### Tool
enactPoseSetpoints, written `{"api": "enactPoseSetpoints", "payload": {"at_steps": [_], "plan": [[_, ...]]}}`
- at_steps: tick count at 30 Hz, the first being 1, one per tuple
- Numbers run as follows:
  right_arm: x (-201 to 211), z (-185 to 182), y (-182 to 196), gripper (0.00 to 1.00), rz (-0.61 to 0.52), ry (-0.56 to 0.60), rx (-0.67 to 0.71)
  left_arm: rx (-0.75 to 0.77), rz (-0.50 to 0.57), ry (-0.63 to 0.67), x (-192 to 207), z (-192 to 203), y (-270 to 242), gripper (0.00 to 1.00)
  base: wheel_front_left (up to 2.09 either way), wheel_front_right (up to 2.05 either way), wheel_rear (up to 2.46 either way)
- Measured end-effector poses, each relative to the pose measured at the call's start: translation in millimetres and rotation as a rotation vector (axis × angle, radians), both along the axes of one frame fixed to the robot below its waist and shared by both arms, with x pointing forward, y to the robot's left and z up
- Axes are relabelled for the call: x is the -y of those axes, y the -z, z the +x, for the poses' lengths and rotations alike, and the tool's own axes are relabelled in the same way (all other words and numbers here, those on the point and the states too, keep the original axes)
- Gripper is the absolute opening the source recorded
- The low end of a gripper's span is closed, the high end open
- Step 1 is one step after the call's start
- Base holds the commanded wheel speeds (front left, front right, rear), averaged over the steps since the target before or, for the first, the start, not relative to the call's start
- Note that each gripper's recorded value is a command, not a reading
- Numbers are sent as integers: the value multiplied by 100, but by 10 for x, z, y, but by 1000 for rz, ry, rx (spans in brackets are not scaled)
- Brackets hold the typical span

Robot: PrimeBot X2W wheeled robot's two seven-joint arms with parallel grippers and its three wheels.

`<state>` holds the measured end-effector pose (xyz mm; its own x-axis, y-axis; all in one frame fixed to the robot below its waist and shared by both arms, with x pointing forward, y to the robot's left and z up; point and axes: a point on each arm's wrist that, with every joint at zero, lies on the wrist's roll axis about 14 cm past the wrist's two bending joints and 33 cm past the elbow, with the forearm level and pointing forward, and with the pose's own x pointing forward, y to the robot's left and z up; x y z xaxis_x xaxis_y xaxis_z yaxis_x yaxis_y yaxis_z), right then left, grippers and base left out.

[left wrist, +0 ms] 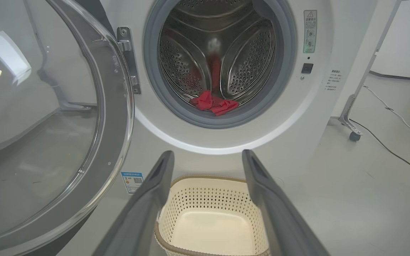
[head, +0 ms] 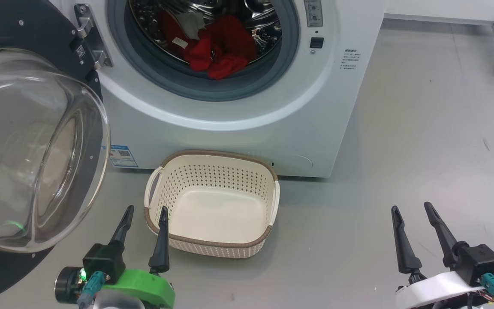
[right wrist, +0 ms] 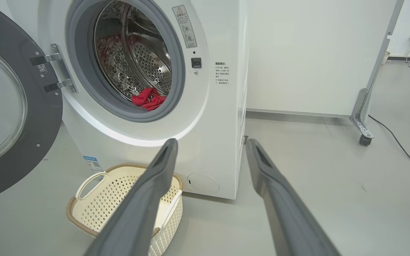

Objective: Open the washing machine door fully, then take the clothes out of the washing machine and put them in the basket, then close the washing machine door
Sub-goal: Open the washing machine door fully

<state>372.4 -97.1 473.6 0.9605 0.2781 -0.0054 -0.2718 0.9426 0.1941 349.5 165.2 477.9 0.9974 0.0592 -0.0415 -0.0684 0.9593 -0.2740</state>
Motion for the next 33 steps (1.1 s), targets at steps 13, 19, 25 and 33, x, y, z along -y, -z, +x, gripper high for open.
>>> {"api": "enactPoseSetpoints", "payload": {"at_steps": [13, 19, 25, 33], "plan": [[281, -216, -26, 100, -3, 101, -1, -9, -3, 88, 283, 83, 10, 100, 0, 0, 0], [361, -294, -44, 100, 4, 134, 1, -23, -3, 128, 411, 104, 33, 100, 0, 0, 0], [417, -316, -48, 100, 5, 158, 0, -40, -2, 151, 479, 113, 72, 100, 0, 0, 0], [431, -318, -60, 100, 12, 168, 2, -50, 0, 151, 485, 113, 95, 100, 0, 0, 0]]}}
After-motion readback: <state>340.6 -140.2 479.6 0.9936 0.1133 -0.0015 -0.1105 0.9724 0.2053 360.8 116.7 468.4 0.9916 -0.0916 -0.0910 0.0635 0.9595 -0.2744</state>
